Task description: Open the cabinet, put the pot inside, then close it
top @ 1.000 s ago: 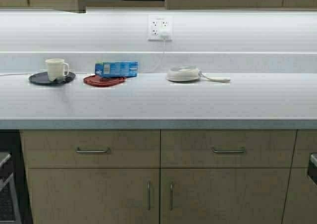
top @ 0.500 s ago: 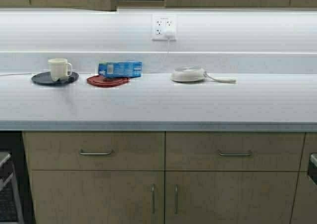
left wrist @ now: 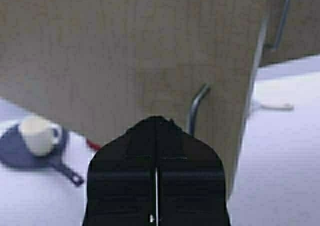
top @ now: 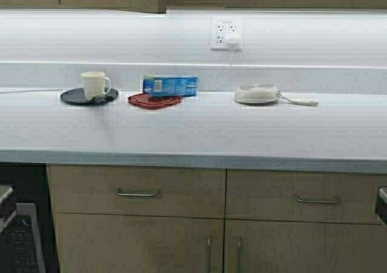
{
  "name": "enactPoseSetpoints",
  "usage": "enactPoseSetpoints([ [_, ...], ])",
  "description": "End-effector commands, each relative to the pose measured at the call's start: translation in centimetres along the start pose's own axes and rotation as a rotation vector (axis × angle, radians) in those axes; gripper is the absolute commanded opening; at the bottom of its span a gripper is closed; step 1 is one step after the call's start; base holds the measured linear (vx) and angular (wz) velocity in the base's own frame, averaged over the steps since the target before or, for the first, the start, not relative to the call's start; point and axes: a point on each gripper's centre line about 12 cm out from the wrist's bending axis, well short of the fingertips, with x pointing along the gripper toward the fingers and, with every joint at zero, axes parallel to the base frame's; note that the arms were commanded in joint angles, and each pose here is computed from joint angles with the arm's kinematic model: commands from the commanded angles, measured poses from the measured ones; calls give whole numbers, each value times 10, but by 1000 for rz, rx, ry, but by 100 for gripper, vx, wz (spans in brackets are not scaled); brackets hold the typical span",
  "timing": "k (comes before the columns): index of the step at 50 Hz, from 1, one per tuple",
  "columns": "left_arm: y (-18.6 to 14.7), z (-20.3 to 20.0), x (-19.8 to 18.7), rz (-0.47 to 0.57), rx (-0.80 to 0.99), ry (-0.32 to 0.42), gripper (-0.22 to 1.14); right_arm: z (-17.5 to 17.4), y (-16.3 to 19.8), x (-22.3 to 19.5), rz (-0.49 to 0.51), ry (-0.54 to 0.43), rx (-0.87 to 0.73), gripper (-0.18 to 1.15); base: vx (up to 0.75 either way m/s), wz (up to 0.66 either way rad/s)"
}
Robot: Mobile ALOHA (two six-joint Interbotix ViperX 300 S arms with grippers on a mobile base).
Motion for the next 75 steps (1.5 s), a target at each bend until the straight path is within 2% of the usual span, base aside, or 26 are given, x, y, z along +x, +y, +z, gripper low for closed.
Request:
enactPoseSetpoints([
  [1, -23, 15, -2, -70, 2, -40, 4, -16, -2, -44, 2, -21, -1, 7, 16, 4],
  [9, -32, 17, 13, -94, -15, -51, 4, -23, -3, -69, 5, -44, 4, 7, 17, 2],
  [19, -45, 29, 64, -113, -31, -64, 4, -28, -2, -58, 6, -8, 21, 7, 15, -3],
  [27, -51, 27, 94, -121, -29, -29, 3, -31, -2, -45, 5, 18, 19, 7, 13, -6],
  [31, -50, 25, 81, -123, -27, -9, 3, -32, -2, -46, 7, 21, 24, 7, 10, -3],
  [35, -47, 24, 61, -122, -26, -20, 3, -32, 5, -47, 28, 21, 19, 7, 10, -6],
  [47, -48, 4, 8, -140, -38, -11, 4, -11, 8, -37, 37, -17, 21, 7, 12, -3],
  [56, -48, -13, -1, -143, -47, 12, 3, 24, 14, 14, 38, -45, 5, 7, 9, -2],
  [64, -48, -23, -3, -144, -65, 34, 3, 43, 17, 58, 32, -32, 1, 7, 7, -1],
  [67, -48, -23, -5, -144, -65, 32, 3, 47, 17, 57, 27, -18, 2, 7, 6, -2],
  [75, -47, -25, -11, -144, -66, 29, 3, 43, 19, 18, 34, -3, 0, 7, 5, -1],
])
